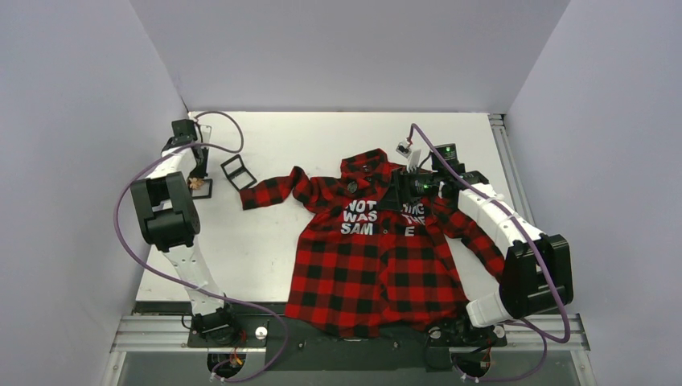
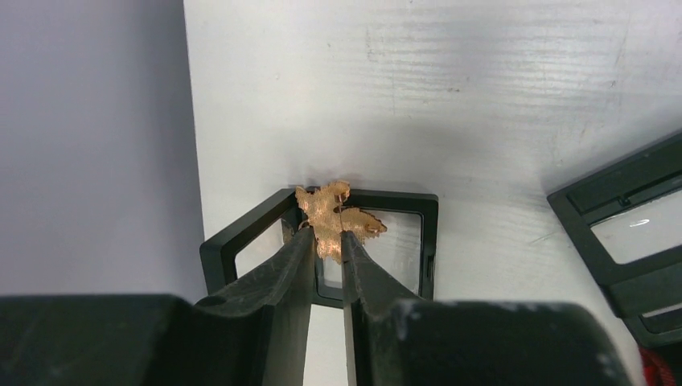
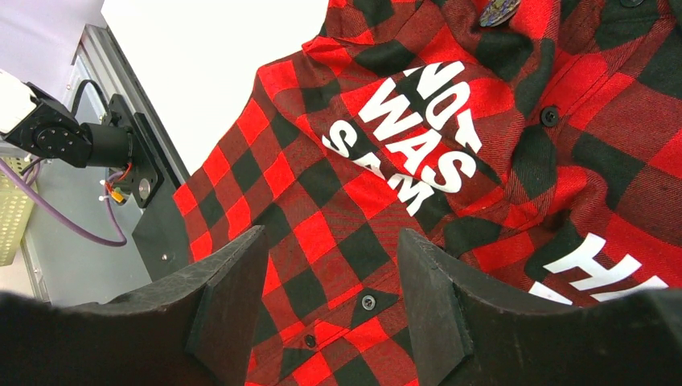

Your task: Remove the brooch from the garment

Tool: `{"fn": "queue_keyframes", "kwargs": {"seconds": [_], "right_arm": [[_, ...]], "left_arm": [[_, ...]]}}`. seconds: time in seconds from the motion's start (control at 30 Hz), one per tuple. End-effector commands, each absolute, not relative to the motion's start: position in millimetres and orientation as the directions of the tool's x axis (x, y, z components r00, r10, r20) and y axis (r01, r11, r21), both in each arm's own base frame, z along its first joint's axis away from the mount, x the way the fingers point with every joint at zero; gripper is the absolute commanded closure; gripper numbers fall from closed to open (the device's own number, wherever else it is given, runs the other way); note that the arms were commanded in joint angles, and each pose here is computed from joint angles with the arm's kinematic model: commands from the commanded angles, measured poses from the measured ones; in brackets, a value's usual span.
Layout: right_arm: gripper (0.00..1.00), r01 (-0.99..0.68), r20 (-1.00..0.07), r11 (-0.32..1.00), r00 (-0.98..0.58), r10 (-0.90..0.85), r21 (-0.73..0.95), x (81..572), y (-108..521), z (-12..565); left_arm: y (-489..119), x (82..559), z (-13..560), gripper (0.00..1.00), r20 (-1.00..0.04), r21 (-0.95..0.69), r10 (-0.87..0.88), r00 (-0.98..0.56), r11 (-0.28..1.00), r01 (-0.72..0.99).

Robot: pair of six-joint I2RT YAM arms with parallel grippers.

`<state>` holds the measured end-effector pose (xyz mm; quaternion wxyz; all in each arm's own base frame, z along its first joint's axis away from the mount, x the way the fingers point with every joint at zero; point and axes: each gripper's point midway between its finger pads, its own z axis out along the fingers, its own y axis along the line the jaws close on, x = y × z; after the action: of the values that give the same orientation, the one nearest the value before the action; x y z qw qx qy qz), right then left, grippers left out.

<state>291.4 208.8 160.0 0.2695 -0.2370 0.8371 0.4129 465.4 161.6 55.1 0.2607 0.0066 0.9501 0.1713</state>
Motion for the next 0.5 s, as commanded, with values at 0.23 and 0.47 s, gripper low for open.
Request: {"fn": "queue_keyframes", "kwargs": {"seconds": [0.23,0.47], "right_arm": [[0.44,-0.663,-0.693,0.52,-0.7,-0.175,0.538,301.4,213.3,174.9],[0.45,-0.66,-0.69,0.523,-0.703,-0.174,0.54,301.9,213.2,174.3]], "left_arm": [[163.4,471.9,41.9,0.86,-0.497,0.276,0.06,-0.866,0.957,-0.092],[170.8,465.2,28.6,0.92,-0.476,0.241,0.008,-0.879,0.963,-0.122]]}}
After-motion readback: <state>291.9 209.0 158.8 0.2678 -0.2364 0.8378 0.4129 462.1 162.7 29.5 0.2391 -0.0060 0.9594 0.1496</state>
